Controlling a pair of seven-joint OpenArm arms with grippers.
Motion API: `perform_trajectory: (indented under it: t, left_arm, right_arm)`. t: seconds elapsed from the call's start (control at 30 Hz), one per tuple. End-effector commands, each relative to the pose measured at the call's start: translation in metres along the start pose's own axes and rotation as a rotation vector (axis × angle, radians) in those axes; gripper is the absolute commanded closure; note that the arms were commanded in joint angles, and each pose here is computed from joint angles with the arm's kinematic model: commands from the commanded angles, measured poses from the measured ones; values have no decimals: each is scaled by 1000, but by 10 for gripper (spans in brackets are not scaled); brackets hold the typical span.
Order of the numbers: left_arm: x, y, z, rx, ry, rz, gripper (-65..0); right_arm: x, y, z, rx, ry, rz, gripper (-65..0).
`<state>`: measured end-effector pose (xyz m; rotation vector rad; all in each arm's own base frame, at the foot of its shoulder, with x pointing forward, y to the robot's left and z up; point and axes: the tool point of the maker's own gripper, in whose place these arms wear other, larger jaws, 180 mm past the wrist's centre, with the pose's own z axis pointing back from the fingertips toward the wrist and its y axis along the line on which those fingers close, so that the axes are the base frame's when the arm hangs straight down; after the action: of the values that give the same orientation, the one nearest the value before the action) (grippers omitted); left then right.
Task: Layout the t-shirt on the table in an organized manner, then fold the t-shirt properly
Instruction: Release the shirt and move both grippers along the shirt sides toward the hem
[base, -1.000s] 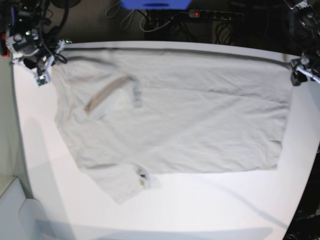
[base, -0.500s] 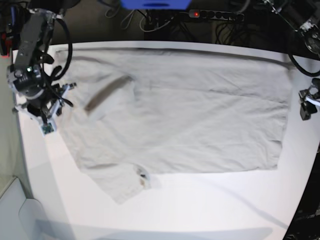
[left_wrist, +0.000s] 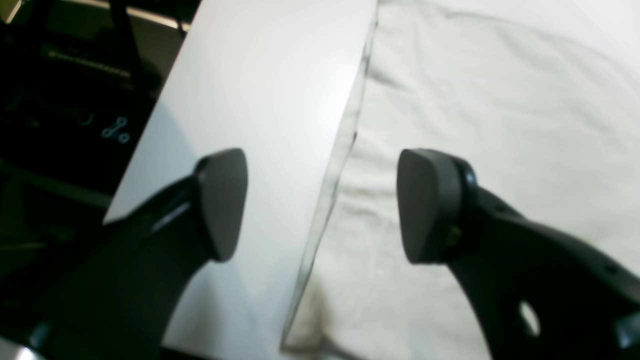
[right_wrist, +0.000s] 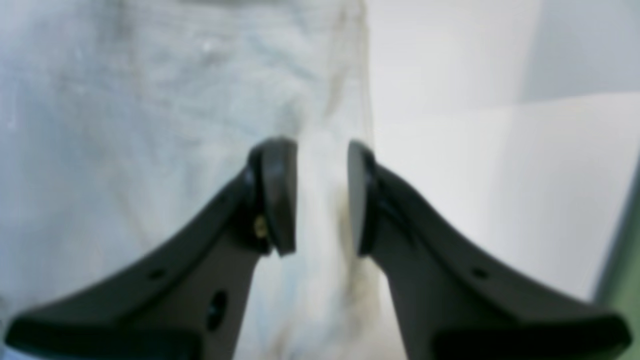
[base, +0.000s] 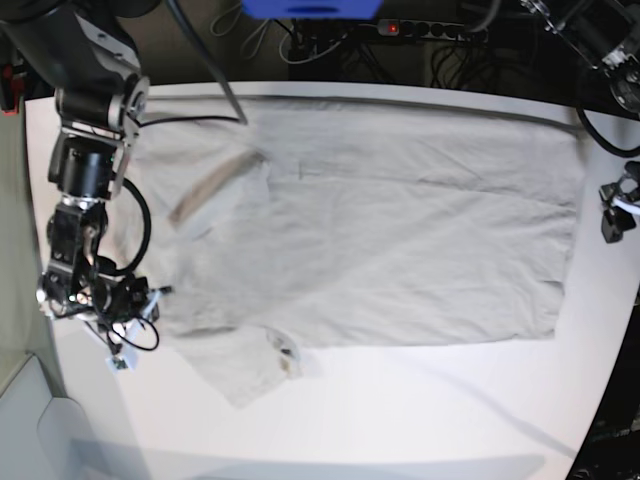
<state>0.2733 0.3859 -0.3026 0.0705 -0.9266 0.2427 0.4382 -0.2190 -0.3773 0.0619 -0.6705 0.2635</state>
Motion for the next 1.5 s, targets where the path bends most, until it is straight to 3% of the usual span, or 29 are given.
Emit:
perform_trajectory:
  t: [0.0, 0.2, 0.4, 0.57, 0.77, 1.07, 1.17, 1.27, 1.47]
  left_arm:
    - [22, 6, 7, 12, -60, -29, -453]
    - [14, 9, 9, 19, -38, -39, -453]
    - [12, 9, 10, 18, -31, -42, -452]
    - [12, 9, 10, 18, -31, -42, -452]
    - [12, 9, 10, 17, -30, -44, -451]
    - [11, 7, 9, 15, -29, -40, -451]
    - [13, 7, 9, 15, -33, -40, -451]
    - [14, 8, 8, 14, -36, -36, -452]
    - [36, 9, -8, 23, -71, -4, -453]
  right_arm:
    - [29, -9, 6, -7, -80, -2, -182]
    - [40, -18, -11, 32, -159, -68, -182]
    - [54, -28, -9, 21, -314, -96, -182]
    - [32, -24, -26, 42, -293, -158, -182]
    - [6, -33, -40, -25, -268, -251, -183]
    - [-5, -3, -54, 17, -173, -100, -176]
    - [-17, 0, -56, 22, -135, -95, -123]
    - [-16, -2, -55, 17, -137, -94, 0]
    - [-15, -18, -48, -9, -146, -101, 0]
